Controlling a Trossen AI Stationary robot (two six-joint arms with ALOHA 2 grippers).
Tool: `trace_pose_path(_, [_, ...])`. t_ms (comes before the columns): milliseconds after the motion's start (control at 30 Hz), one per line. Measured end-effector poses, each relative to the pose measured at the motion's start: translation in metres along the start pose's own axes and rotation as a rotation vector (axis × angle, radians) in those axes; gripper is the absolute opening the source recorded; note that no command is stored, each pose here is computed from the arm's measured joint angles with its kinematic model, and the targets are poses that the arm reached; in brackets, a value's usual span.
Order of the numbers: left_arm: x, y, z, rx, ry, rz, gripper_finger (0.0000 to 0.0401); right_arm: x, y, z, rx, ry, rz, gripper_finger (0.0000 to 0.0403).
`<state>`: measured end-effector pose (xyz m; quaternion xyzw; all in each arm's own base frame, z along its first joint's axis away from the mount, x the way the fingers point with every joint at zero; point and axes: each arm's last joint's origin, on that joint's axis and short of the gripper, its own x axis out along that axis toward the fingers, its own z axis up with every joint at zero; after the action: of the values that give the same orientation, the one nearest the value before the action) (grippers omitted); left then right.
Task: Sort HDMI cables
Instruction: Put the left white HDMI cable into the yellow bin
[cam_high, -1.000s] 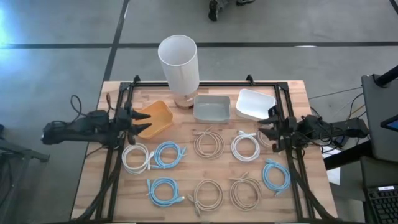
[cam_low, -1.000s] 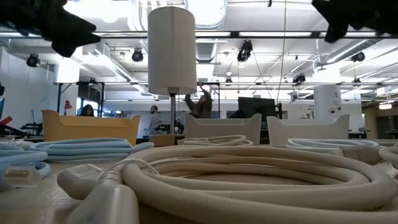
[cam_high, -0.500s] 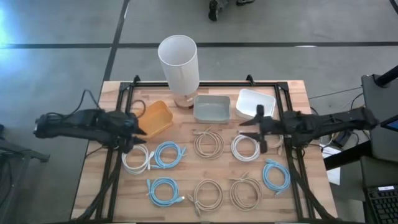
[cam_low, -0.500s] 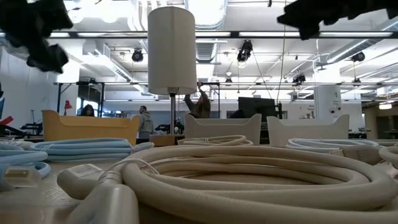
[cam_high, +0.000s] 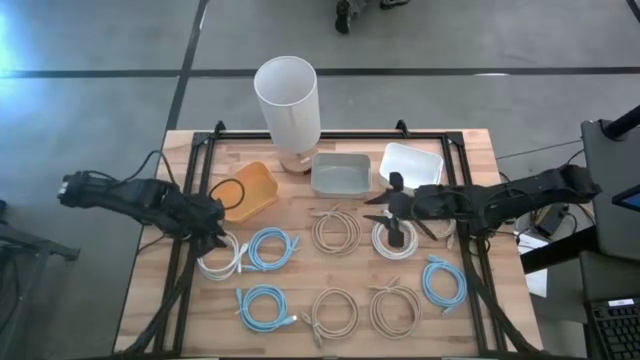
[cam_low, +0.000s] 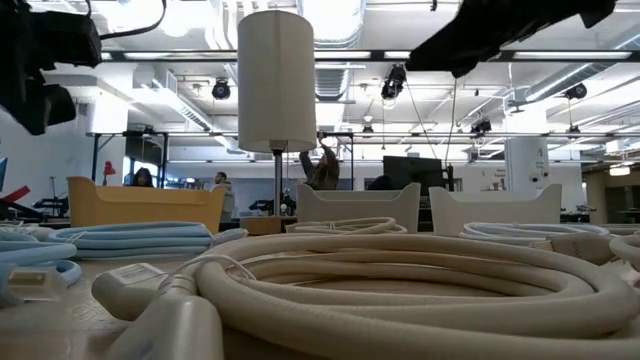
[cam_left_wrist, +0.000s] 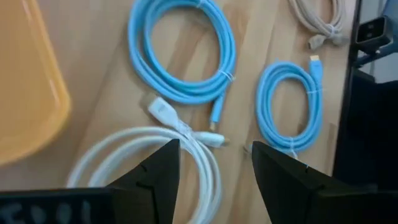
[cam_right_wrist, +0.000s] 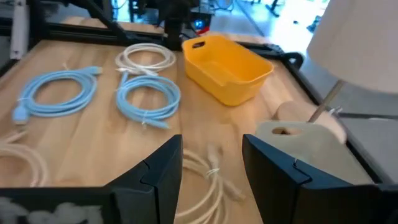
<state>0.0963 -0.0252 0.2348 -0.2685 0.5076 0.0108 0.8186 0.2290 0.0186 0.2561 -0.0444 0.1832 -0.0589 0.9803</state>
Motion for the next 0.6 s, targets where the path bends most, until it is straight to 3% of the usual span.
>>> trace_pose_path(167, [0.003, -0.002, -0.012, -0.079, 0.1, 0.061, 0.0173, 0.006, 0.001, 0.009, -0.002, -0.006, -0.005, 0.0164])
trace_pose_path(300, [0.006, -0.001, -0.016, -0.054, 0.059, 0.168, 0.017, 0.012, 0.002, 0.008, -0.035, 0.016, -0.006, 0.0164])
trace_pose_path(600, [0.041, 0.004, -0.018, -0.037, 0.107, 0.232, 0.0206, 0.026, 0.005, 0.0, -0.05, 0.073, -0.003, 0.0164])
